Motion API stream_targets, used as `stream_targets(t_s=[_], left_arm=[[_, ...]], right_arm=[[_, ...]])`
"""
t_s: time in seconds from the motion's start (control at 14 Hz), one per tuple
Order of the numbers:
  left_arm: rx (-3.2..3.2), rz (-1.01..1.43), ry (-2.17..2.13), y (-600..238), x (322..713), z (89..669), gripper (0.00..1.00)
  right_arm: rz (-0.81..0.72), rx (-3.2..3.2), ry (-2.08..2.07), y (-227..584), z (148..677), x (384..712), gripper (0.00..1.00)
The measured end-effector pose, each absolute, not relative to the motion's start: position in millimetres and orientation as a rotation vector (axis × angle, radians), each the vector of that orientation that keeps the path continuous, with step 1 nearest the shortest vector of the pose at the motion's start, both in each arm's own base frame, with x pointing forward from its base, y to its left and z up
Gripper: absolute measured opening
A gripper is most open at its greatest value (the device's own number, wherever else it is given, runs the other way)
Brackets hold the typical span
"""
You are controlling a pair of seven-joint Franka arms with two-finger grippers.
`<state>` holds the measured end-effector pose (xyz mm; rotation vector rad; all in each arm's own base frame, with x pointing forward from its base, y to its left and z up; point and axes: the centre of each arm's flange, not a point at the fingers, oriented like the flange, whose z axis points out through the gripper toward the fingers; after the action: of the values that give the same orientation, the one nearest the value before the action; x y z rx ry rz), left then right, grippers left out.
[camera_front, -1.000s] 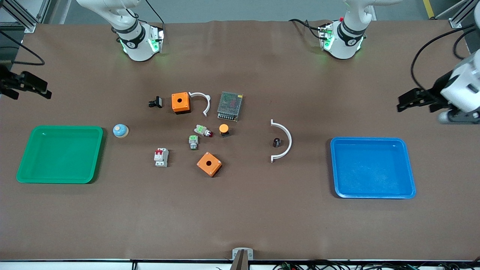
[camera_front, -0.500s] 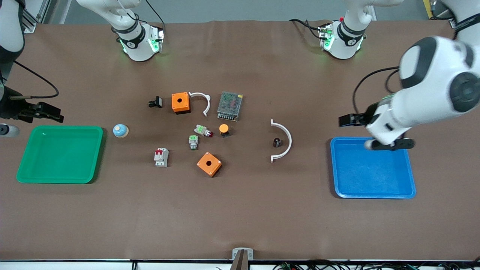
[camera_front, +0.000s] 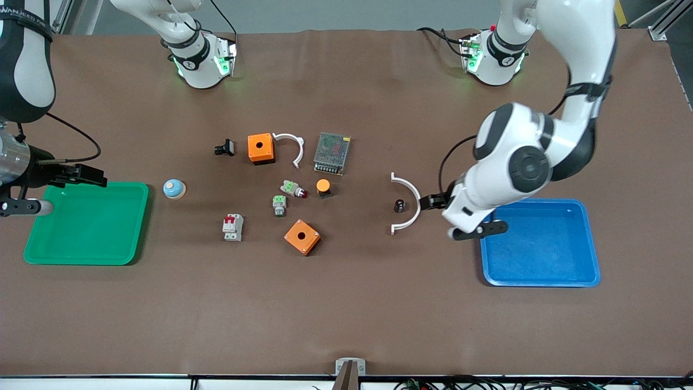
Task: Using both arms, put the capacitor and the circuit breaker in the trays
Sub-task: 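Reach the left gripper to the capacitor while the right gripper reaches the breaker, then grasp the black capacitor with the left gripper while the right grasps the breaker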
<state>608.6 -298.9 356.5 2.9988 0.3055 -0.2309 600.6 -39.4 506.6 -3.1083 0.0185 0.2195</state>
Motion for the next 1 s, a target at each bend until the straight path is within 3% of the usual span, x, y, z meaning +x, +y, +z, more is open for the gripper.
stream_targets(t_s=[0.36,1.0], left_arm=[[3.058,-0.147,0.369,-357.1,587.2,315.8,1.0],[3.091,-0.102,0.317,-370.7,535.7,225.4,1.0]], right_arm=[[0.122,-3.082,0.114,65.6,462.6,610.8,1.0],[-0.03,-3.079,0.1,187.8,296.7,600.0,1.0]])
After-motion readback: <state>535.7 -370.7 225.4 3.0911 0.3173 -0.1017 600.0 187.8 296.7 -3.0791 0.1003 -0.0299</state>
